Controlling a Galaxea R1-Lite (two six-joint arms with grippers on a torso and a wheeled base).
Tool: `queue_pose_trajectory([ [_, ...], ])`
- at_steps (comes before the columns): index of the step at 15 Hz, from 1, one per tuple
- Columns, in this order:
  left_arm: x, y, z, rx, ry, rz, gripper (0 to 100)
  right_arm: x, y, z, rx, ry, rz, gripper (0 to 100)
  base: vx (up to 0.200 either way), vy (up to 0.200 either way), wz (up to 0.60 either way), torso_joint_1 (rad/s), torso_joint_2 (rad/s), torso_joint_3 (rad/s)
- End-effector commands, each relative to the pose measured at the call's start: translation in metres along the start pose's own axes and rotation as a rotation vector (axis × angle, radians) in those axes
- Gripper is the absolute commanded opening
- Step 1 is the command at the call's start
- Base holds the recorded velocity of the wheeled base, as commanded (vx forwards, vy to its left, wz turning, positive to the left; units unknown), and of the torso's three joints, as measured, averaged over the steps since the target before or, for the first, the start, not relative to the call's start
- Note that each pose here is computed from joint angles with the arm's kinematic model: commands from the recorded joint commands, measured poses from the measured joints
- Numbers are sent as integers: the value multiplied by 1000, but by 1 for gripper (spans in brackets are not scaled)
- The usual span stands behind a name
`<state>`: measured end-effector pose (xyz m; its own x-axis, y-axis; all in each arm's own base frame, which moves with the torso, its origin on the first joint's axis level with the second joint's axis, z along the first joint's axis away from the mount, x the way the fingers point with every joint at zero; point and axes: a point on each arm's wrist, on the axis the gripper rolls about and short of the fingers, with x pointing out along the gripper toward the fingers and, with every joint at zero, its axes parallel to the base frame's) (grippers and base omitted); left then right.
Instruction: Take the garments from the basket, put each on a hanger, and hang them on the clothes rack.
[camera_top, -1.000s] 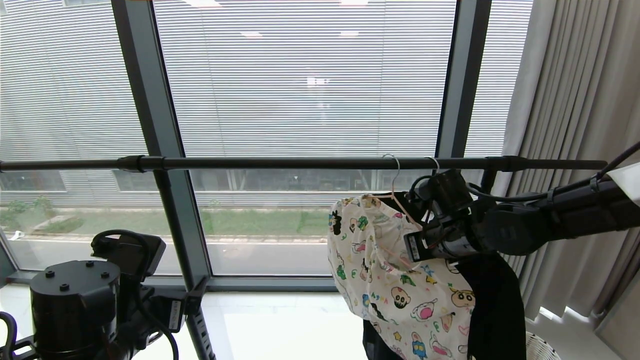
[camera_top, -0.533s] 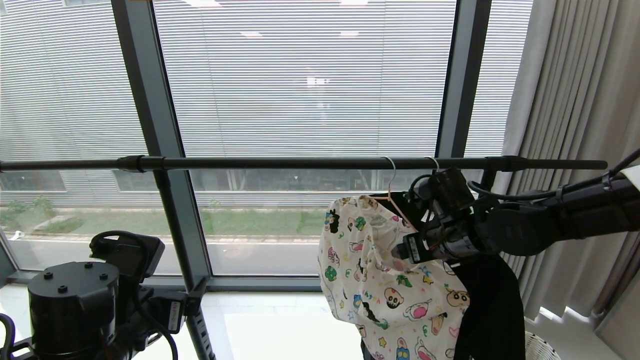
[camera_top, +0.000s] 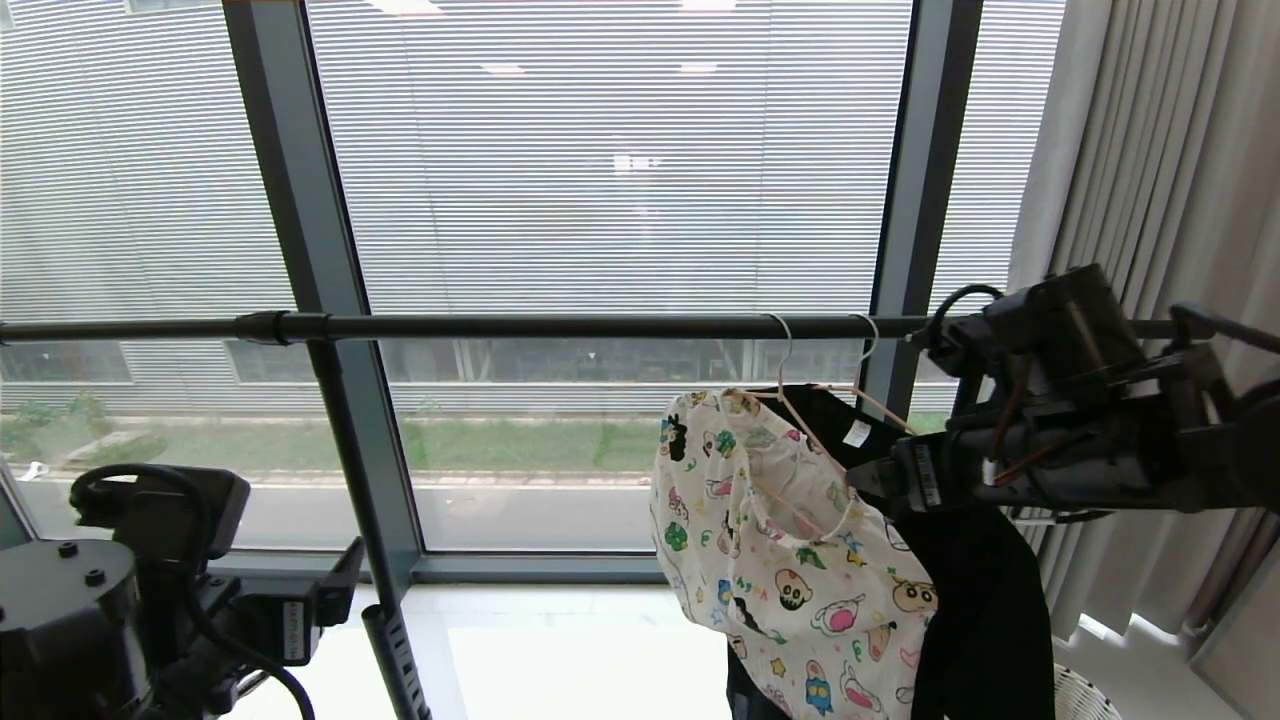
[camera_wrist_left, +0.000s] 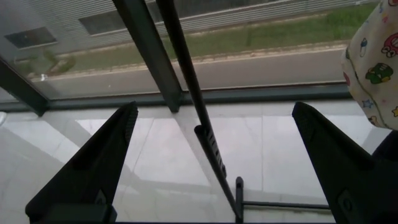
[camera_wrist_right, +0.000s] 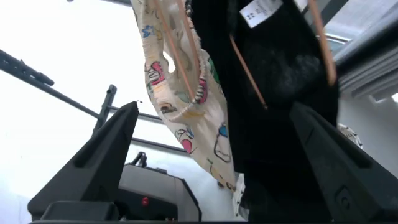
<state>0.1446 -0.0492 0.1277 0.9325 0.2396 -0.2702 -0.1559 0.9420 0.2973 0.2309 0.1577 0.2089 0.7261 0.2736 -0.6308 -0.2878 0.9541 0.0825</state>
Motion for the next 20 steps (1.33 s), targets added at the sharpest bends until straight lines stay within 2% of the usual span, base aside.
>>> queue_pose_trajectory([
  [1,-23,20,1,-69,-79,107,100,-90,-31,-24,30,-145,-86,100,0,0,0,0,0,0],
  [3,-41,34,-9,-107,-114,188,100,-134,-48,-47,32,-156,-187,100,0,0,0,0,0,0],
  [4,-45,38,-10,-120,-126,220,100,-145,-53,-54,36,-166,-211,100,0,0,0,0,0,0],
  [5,-54,49,-6,-135,-158,315,100,-171,-63,-70,44,-194,-246,100,0,0,0,0,0,0],
  [6,-59,57,-2,-138,-183,367,100,-187,-70,-82,53,-204,-276,100,0,0,0,0,0,0],
  [8,-72,71,-3,-116,-208,473,100,-216,-86,-111,94,-198,-382,100,0,0,0,0,0,0],
  [10,-86,79,-21,-83,-178,534,100,-239,-93,-144,163,-169,-509,100,0,0,0,0,0,0],
  [13,-108,83,-53,-37,-120,509,100,-256,-88,-193,236,-64,-691,100,0,0,0,0,0,0],
  [15,-114,81,-74,-51,-126,422,100,-251,-83,-219,280,-67,-751,100,0,0,0,0,0,0],
  [17,-115,81,-90,-45,-145,329,100,-249,-81,-242,245,-101,-750,100,0,0,0,0,0,0],
  [20,-113,81,-101,-26,-180,215,100,-236,-83,-261,166,-187,-739,100,0,0,0,0,0,0],
])
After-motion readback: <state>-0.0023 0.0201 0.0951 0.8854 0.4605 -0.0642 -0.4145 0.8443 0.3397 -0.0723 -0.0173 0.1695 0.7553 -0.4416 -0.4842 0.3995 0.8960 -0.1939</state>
